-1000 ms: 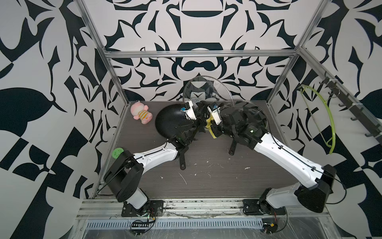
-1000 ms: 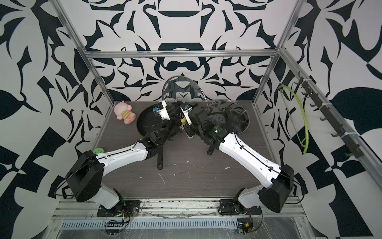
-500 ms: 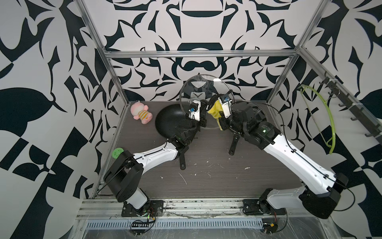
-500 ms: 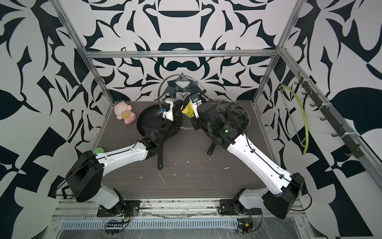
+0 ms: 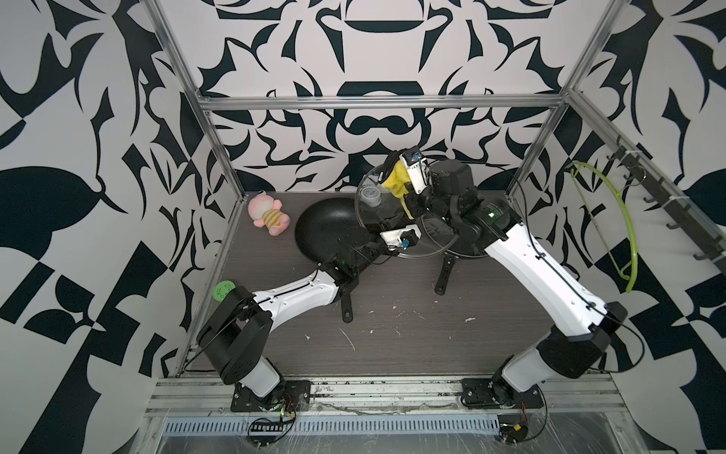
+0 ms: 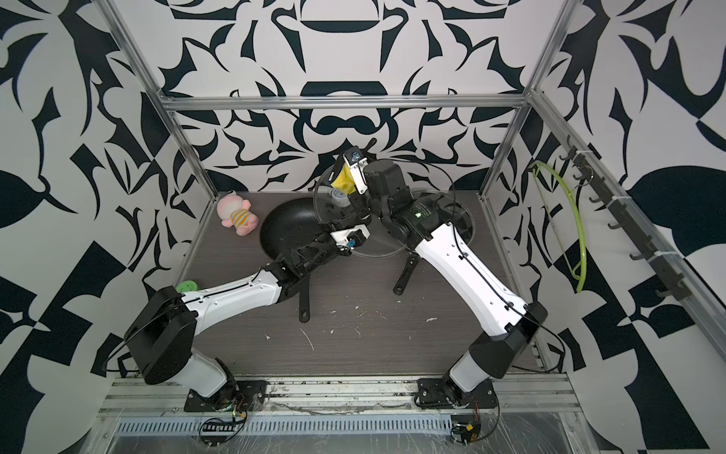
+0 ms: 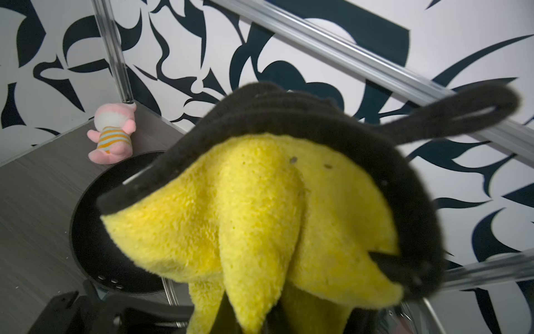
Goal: Wipe the pot lid with a cloth
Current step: Wipe the pot lid.
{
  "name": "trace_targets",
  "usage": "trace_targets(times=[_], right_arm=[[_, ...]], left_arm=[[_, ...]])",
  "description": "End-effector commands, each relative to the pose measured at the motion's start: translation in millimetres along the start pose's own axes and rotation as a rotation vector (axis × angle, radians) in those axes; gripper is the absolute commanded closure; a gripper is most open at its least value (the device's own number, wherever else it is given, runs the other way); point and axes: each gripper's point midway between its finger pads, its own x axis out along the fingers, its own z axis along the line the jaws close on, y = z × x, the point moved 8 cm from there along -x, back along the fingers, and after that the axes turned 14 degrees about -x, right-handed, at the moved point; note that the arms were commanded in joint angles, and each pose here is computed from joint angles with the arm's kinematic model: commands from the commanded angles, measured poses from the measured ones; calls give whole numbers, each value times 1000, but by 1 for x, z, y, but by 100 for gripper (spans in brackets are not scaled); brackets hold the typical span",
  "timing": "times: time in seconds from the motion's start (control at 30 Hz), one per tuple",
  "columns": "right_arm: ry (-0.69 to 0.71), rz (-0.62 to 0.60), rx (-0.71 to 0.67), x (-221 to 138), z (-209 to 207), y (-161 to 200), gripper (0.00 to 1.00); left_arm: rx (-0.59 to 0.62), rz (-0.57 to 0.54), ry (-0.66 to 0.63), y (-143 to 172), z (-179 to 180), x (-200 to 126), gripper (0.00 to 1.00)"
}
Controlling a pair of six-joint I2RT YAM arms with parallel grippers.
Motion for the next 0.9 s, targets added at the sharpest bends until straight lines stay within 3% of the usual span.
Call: trace_targets(times=[0.0, 0.13, 0.47, 0.7, 0.87], right_arm=[[-36, -42, -8, -4, 3, -12, 100], [-7, -54, -1, -6, -1, -14, 100], [151, -56, 117, -37, -23, 8, 100], [64, -7, 125, -42, -5, 43, 100], [50, -43, 149, -56, -2, 53, 100]], left_arm=[[123, -240, -139, -63, 40, -19, 100], [80, -223, -164, -57, 40, -21, 100], [-447, -165, -293, -59, 66, -30, 100], [-786, -141, -329, -67, 80, -39, 100], [-923, -74, -365, -65, 85, -39, 100]])
